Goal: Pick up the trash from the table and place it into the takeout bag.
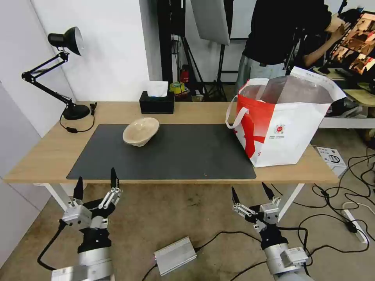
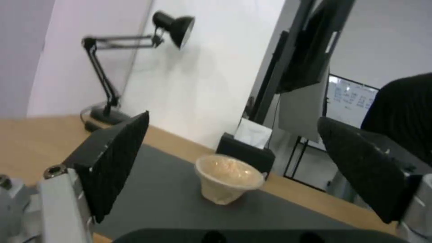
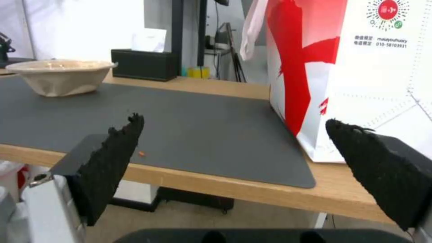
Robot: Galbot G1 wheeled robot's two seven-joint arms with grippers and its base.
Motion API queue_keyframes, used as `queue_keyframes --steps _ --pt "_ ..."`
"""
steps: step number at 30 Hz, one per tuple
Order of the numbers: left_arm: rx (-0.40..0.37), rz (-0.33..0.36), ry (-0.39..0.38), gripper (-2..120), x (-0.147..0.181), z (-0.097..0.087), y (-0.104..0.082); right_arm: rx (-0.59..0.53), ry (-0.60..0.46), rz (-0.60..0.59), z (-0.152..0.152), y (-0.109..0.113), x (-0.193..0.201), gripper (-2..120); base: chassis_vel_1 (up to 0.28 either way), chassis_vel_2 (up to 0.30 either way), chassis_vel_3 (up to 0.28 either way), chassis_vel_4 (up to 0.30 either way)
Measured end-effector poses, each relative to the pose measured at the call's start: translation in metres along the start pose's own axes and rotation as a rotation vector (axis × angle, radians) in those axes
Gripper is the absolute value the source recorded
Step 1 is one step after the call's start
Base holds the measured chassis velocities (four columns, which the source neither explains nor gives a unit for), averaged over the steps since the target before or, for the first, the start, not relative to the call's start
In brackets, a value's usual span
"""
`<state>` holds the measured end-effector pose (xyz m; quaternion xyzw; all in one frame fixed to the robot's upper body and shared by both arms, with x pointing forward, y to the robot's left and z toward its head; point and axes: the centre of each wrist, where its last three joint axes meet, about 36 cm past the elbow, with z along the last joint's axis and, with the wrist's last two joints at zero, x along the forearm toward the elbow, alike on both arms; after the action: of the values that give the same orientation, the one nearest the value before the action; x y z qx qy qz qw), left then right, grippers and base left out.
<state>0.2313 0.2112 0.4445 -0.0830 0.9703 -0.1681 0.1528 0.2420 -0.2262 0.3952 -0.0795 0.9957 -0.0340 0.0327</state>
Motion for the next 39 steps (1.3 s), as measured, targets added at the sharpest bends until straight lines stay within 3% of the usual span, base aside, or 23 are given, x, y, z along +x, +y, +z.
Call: queue_keyframes --steps 7,10,11,12,19,24,31,39 --pt "0.133 -0.037 0.102 100 -0.011 -0.015 -0.003 0.000 0.000 0.000 0.000 0.000 0.000 100 0.000 0.000 0.000 0.000" --pt "0.235 -0.056 0.176 100 -0.022 -0.033 -0.007 -0.001 0.000 0.000 0.000 0.000 0.000 100 0.000 0.000 0.000 0.000" --pt "0.235 -0.056 0.176 100 -0.022 -0.033 -0.007 -0.001 0.000 0.000 0.000 0.000 0.000 100 0.000 0.000 0.000 0.000" --pt "0.295 -0.063 0.205 100 -0.028 -0.041 -0.009 -0.001 0.000 0.000 0.000 0.000 0.000 100 0.000 0.000 0.000 0.000" --pt "0.485 -0.046 0.290 100 -0.050 -0.062 -0.011 -0.001 0.000 0.000 0.000 0.000 0.000 100 0.000 0.000 0.000 0.000" --pt "0.577 -0.033 0.327 100 -0.062 -0.070 -0.013 -0.001 0.000 0.000 0.000 0.000 0.000 100 0.000 0.000 0.000 0.000" --pt "0.632 -0.029 0.367 100 -0.080 -0.076 -0.012 -0.001 0.000 0.000 0.000 0.000 0.000 100 0.000 0.000 0.000 0.000" --pt "0.634 -0.091 0.412 100 -0.096 -0.075 -0.008 -0.001 0.000 0.000 0.000 0.000 0.000 100 0.000 0.000 0.000 0.000"
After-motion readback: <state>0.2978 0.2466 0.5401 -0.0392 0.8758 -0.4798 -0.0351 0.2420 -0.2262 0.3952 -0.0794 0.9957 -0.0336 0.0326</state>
